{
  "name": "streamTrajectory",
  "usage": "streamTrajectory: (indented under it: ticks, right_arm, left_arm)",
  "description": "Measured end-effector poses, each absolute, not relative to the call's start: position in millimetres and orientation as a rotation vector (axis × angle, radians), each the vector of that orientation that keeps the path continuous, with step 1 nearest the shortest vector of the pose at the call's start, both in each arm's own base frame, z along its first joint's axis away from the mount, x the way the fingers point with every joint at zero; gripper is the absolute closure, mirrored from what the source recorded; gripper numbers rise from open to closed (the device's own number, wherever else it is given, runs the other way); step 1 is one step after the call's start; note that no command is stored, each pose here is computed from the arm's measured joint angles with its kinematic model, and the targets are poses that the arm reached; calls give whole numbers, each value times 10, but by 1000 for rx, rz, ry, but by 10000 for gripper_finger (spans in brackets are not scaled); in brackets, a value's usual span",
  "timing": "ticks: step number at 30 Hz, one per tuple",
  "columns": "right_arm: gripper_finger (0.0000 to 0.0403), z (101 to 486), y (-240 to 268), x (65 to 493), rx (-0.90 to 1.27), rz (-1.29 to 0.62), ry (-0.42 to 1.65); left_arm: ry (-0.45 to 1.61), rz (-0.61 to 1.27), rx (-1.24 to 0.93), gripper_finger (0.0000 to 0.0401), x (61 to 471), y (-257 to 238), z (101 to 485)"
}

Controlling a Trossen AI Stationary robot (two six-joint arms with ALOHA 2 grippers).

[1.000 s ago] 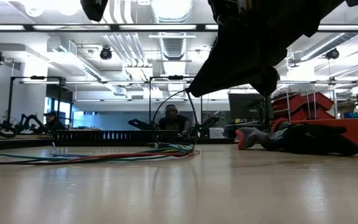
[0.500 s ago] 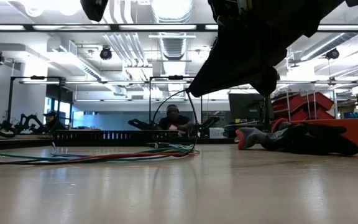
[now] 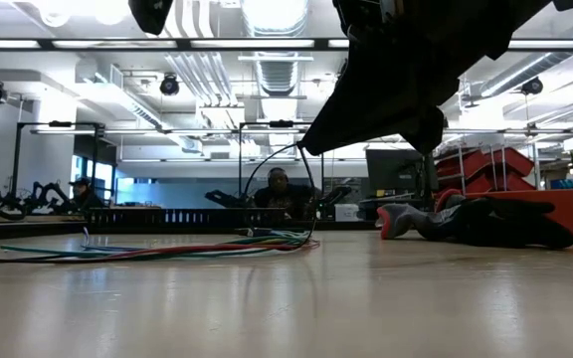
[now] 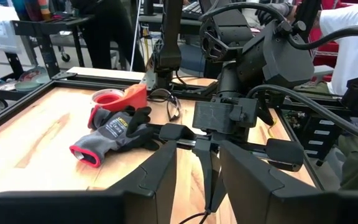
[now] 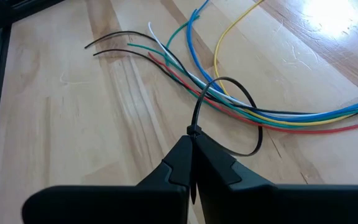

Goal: Ziptie cables
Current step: Wrap the black zip tie on the cable

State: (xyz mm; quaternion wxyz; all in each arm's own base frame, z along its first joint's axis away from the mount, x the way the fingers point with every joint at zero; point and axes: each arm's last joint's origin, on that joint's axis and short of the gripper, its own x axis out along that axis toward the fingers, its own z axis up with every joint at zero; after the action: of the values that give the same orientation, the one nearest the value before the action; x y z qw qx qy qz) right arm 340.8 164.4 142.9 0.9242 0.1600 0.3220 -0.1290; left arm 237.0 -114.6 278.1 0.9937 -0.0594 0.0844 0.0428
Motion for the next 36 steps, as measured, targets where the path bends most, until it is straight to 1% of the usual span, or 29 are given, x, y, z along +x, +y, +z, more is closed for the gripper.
streamTrajectory:
  ticks: [10, 25, 30, 36]
  right_arm:
    - [403, 1429, 1644, 3408, 328, -265, 661]
    - [403, 1429, 1644, 3408, 323, -263, 661]
    - [403, 1429, 1644, 3408, 321, -262, 662]
    - [403, 1429, 1644, 3407, 309, -259, 663]
  left_arm:
    - [169, 85, -119, 275, 2369, -1146, 2781]
    - [170, 84, -119, 286, 2370, -1146, 2781]
    - [179, 78, -115, 278, 2368, -1147, 2773]
    - [257, 104, -125, 266, 2326, -1098, 2715]
